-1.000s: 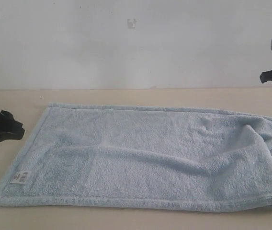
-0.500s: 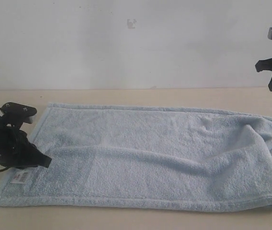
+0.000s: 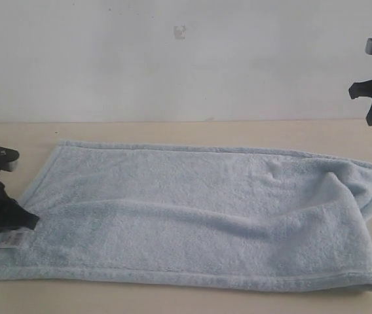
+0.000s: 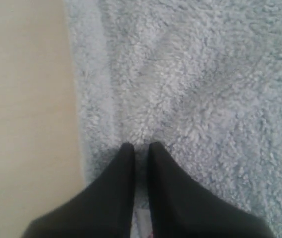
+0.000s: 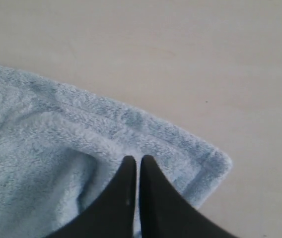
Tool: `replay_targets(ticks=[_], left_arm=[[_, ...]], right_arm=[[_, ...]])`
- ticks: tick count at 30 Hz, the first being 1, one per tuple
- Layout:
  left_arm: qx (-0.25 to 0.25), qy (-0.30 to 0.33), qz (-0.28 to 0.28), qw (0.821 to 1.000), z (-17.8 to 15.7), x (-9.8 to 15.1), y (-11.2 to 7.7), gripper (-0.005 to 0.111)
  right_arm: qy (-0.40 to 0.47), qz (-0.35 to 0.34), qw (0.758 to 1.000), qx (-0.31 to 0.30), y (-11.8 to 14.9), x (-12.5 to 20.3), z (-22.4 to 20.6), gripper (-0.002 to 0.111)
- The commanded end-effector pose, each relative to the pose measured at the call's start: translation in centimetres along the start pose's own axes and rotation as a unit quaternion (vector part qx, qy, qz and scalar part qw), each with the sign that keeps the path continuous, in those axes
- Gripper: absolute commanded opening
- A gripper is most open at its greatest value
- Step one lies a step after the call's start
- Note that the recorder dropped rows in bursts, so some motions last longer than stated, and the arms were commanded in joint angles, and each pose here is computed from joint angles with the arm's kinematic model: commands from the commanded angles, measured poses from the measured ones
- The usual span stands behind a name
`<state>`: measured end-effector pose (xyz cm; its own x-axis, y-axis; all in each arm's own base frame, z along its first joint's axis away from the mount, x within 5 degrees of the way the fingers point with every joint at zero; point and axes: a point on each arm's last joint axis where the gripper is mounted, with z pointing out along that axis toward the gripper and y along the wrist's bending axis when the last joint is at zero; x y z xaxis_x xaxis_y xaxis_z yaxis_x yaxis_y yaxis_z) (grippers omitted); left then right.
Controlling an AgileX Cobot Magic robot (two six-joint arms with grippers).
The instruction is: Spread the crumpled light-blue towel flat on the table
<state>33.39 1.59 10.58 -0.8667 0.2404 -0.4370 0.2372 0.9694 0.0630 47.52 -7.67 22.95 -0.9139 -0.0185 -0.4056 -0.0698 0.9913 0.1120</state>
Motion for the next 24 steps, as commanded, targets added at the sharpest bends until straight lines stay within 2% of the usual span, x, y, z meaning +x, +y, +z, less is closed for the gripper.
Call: replay_targets(ticks=[1,5,8,13,17,24], left_arm=[[-0.041,0.001,-0.048,0.998,-0.1,1.5,4.4,0.010],[-0.082,-0.003,-0.103,0.991,-1.1,3.5,8.8,0.010],[-0.101,-0.018,-0.149,0.983,-2.2,3.8,10.2,0.010],[-0.101,-0.048,-0.141,0.984,-3.4,2.1,9.0,0.010],[-0.099,-0.075,-0.124,0.984,-4.3,0.6,7.6,0.010],[-0.087,-0.106,-0.118,0.984,-5.8,-1.0,5.8,0.010]], right_arm=[[0.010,-0.003,1.000,-0.004,0.2,0.2,-0.6,0.003],[0.036,-0.009,0.999,-0.013,0.4,0.6,-0.6,0.003],[0.059,-0.038,0.996,-0.058,1.2,1.2,-0.5,0.003],[0.031,-0.049,0.983,-0.175,3.6,1.2,-0.3,0.006],[0.055,-0.081,0.979,-0.179,5.4,2.9,-0.4,0.018],[0.022,-0.118,0.976,-0.183,8.0,5.2,-2.7,0.019]])
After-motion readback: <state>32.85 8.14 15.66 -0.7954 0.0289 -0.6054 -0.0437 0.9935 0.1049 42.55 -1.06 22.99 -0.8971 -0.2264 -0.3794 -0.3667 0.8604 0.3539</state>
